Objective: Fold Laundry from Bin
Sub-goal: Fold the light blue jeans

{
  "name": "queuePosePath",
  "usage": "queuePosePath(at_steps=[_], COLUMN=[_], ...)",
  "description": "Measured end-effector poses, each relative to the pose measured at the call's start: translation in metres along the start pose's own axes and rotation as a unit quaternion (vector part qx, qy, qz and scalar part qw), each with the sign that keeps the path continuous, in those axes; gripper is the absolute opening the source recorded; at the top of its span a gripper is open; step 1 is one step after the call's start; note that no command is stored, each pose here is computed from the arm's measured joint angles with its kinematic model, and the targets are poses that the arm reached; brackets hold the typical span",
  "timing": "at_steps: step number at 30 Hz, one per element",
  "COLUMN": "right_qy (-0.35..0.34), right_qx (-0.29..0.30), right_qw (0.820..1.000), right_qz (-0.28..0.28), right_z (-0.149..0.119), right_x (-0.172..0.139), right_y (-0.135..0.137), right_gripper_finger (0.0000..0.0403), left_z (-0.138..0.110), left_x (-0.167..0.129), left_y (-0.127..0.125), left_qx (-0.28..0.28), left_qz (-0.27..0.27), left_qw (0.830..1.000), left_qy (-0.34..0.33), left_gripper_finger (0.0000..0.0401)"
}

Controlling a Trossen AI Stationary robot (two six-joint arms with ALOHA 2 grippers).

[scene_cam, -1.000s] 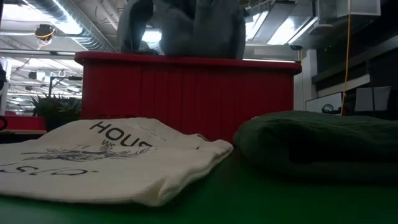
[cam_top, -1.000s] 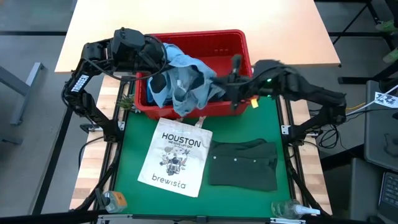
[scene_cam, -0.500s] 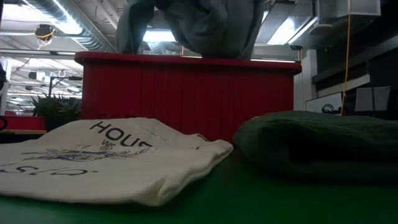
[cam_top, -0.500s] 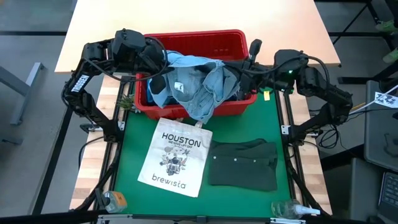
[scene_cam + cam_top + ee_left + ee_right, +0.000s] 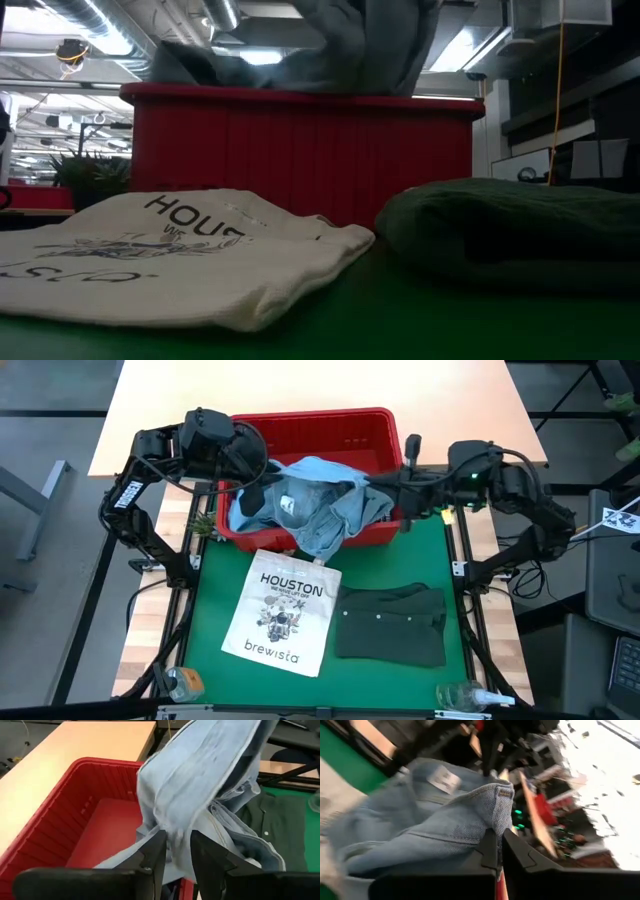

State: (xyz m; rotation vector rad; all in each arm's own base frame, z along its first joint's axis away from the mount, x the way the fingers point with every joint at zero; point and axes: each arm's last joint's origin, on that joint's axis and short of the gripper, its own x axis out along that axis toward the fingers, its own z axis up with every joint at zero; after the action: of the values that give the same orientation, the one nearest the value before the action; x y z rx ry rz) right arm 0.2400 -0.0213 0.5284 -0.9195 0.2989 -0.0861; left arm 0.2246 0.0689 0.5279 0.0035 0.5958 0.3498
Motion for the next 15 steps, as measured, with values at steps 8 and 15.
queuePosePath(at_steps=[8, 15], right_qy=[-0.069, -0.155], right_qx=[0.083, 0.147], right_qw=[0.991, 0.962], right_qz=[0.082, 0.169], right_z=[-0.002, -0.004], right_x=[-0.051, -0.104], right_y=[0.002, 0.005], right_gripper_finger=[0.0004, 0.0007], left_z=[-0.001, -0.001], left_x=[0.000, 0.000], left_y=[0.000, 0.000], left_qx=[0.001, 0.000], left_qz=[0.001, 0.001], left_qw=[1.000, 1.000], left_qy=[0.003, 0.004], left_gripper_finger=[0.0085, 0.0069])
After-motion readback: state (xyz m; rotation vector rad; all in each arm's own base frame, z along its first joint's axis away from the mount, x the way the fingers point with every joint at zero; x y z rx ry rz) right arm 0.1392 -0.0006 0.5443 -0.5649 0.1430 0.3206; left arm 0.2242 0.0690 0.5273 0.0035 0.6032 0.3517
